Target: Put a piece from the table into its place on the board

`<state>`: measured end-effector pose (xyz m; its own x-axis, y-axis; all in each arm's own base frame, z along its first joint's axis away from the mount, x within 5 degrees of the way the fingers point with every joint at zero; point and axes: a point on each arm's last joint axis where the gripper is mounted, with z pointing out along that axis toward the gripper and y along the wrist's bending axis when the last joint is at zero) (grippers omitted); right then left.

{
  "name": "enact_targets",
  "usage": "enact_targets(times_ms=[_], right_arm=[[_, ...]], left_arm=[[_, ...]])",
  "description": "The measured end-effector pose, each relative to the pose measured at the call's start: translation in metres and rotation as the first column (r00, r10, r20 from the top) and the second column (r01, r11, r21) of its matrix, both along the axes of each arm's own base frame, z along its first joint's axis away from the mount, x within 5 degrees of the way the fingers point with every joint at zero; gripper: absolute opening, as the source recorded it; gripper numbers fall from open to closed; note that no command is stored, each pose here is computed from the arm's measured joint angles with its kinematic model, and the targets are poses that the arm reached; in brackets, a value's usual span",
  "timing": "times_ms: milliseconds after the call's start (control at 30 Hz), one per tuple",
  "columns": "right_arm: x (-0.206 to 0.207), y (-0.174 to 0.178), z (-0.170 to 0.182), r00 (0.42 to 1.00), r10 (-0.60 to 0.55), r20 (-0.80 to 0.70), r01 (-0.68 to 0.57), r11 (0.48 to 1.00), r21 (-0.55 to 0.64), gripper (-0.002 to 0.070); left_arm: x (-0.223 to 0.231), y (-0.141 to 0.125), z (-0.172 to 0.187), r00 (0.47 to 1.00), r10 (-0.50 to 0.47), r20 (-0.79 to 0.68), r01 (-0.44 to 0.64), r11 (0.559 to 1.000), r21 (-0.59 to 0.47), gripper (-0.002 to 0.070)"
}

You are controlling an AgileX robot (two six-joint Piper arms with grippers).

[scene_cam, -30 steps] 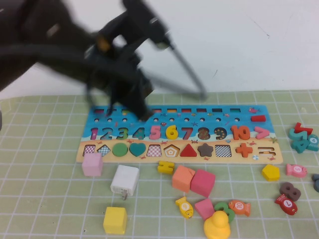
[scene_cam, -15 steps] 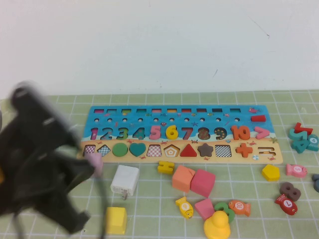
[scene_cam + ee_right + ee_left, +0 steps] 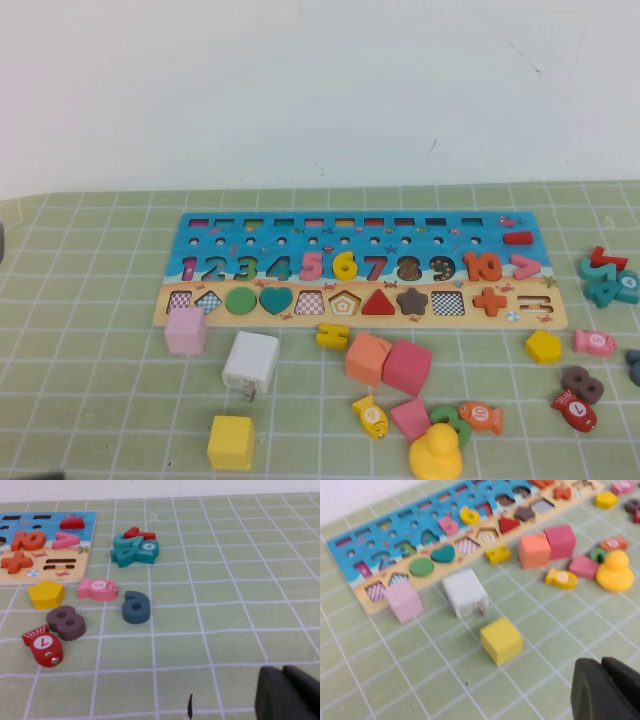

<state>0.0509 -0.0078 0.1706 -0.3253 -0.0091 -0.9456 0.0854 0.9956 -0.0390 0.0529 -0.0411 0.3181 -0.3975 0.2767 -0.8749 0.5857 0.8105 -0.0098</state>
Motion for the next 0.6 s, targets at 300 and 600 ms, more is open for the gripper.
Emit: enact_targets(times_ms=[300, 600], right_arm=[[0.000, 0.000, 0.000, 1.000, 0.000, 0.000, 0.000, 1.000, 0.000, -0.0001], [0.000, 0.000, 0.000, 1.000, 0.000, 0.000, 0.000, 1.000, 0.000, -0.0001]], left_arm=[[-0.018, 0.010, -0.018, 0.994, 0.003, -0.109, 0.004, 0.998, 0.065, -0.0001], [-0.001, 0.008, -0.076, 0.988, 0.130, 0.086, -0.120, 0.986, -0.114, -0.0001]])
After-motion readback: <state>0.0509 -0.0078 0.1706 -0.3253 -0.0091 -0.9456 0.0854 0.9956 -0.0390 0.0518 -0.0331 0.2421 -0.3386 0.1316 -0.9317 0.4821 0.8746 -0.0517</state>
